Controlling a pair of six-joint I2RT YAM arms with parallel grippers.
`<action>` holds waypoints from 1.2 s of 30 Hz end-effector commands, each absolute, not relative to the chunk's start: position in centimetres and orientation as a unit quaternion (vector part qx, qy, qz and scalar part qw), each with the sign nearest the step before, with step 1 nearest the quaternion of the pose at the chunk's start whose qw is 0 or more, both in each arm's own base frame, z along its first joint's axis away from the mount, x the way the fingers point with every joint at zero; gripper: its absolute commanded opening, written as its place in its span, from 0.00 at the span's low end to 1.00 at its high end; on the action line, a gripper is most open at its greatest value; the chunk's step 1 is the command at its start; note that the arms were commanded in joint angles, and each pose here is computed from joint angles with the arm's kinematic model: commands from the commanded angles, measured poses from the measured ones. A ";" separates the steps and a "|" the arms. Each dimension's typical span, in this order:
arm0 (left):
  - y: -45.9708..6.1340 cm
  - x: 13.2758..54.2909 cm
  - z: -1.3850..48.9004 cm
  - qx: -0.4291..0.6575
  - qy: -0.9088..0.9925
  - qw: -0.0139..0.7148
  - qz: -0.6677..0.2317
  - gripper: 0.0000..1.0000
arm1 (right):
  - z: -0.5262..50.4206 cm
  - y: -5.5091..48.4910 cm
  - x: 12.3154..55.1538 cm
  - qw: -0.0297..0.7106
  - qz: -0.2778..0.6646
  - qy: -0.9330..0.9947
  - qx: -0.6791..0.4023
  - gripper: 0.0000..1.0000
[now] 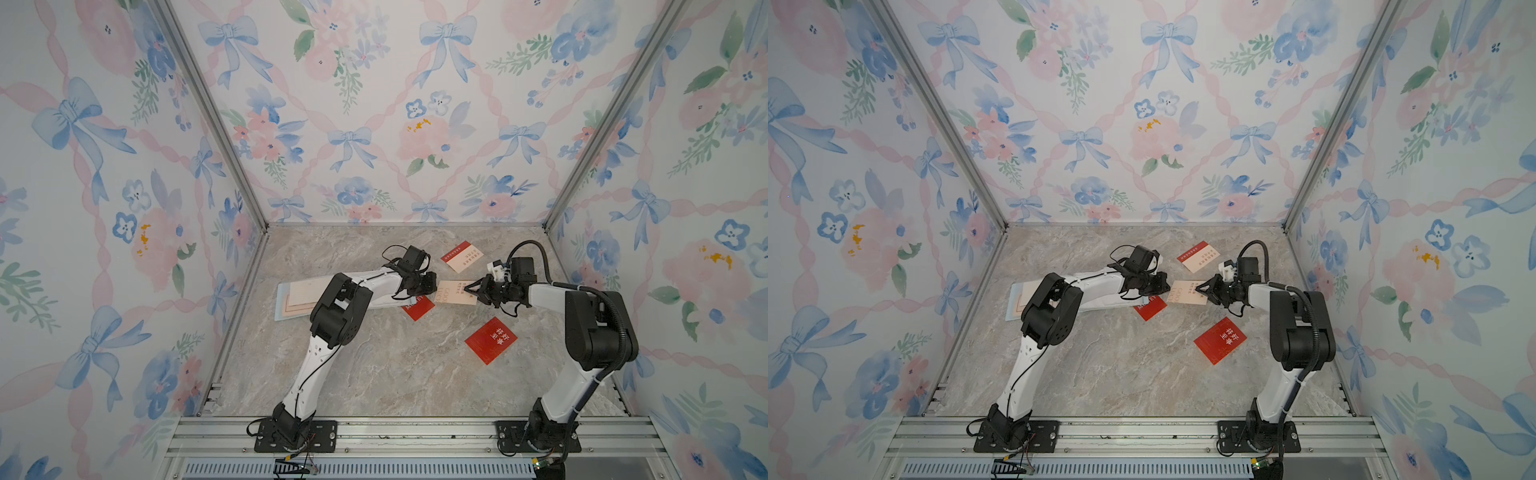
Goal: Place the photos into the photo albums
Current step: Pick up the photo at the center of the board.
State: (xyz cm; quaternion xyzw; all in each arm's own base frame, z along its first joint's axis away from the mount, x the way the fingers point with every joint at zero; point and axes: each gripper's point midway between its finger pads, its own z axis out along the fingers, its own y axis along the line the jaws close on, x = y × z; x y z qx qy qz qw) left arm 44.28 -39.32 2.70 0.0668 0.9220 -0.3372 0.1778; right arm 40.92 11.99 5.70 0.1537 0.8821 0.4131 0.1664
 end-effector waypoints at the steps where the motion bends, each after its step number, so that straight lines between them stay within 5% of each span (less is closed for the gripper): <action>1: -37.7 43.6 1.4 0.057 0.935 0.155 -0.315 0.02 | 7.0 11.7 41.0 0.179 0.400 0.887 0.141 0.08; 5: -37.4 44.3 2.6 0.054 0.932 0.170 -0.316 0.03 | 7.6 11.6 40.9 0.184 0.397 0.889 0.138 0.00; 15: -35.2 47.1 8.5 0.046 0.918 0.245 -0.309 0.02 | 8.9 11.8 40.7 0.193 0.393 0.891 0.118 0.00; 36: -18.5 47.2 13.4 -0.086 0.907 0.336 -0.240 0.03 | 12.6 13.8 41.0 0.218 0.380 0.896 0.065 0.00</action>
